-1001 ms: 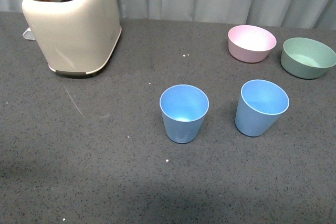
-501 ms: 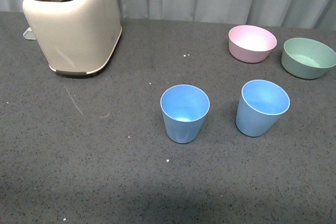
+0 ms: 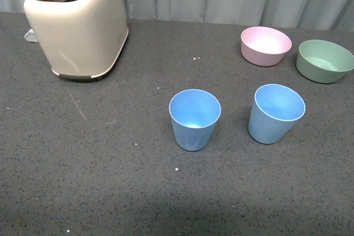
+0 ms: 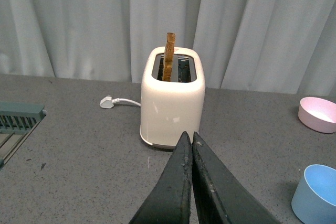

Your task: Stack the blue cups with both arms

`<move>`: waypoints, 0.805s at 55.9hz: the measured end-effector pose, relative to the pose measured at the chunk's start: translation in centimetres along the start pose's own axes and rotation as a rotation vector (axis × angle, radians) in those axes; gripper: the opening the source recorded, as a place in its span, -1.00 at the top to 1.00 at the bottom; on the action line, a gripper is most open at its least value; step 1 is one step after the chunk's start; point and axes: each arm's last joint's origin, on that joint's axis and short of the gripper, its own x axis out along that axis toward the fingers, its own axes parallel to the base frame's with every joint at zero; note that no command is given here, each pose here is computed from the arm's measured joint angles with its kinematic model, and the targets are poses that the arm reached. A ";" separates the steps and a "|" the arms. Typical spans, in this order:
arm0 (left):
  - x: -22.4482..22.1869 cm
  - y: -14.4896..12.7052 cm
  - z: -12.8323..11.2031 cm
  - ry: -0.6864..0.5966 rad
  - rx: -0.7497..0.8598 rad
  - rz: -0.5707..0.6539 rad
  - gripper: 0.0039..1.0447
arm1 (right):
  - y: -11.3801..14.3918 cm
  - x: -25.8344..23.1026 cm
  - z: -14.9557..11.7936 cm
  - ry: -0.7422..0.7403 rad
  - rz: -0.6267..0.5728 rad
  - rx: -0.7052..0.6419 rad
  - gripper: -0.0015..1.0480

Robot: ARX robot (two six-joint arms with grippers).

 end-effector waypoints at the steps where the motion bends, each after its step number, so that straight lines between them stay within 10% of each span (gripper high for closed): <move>1: -0.1 0.0 0.0 0.000 0.000 0.000 0.93 | 0.0 0.0 0.0 0.000 0.000 0.000 -0.81; 29: -1.6 0.0 -0.3 0.008 0.000 -0.001 0.93 | 0.0 0.0 0.0 0.000 0.000 0.000 -0.81; 45: -1.6 0.0 -0.3 0.006 0.000 -0.001 -0.34 | -0.2 0.9 -0.1 0.101 0.072 -0.198 -0.81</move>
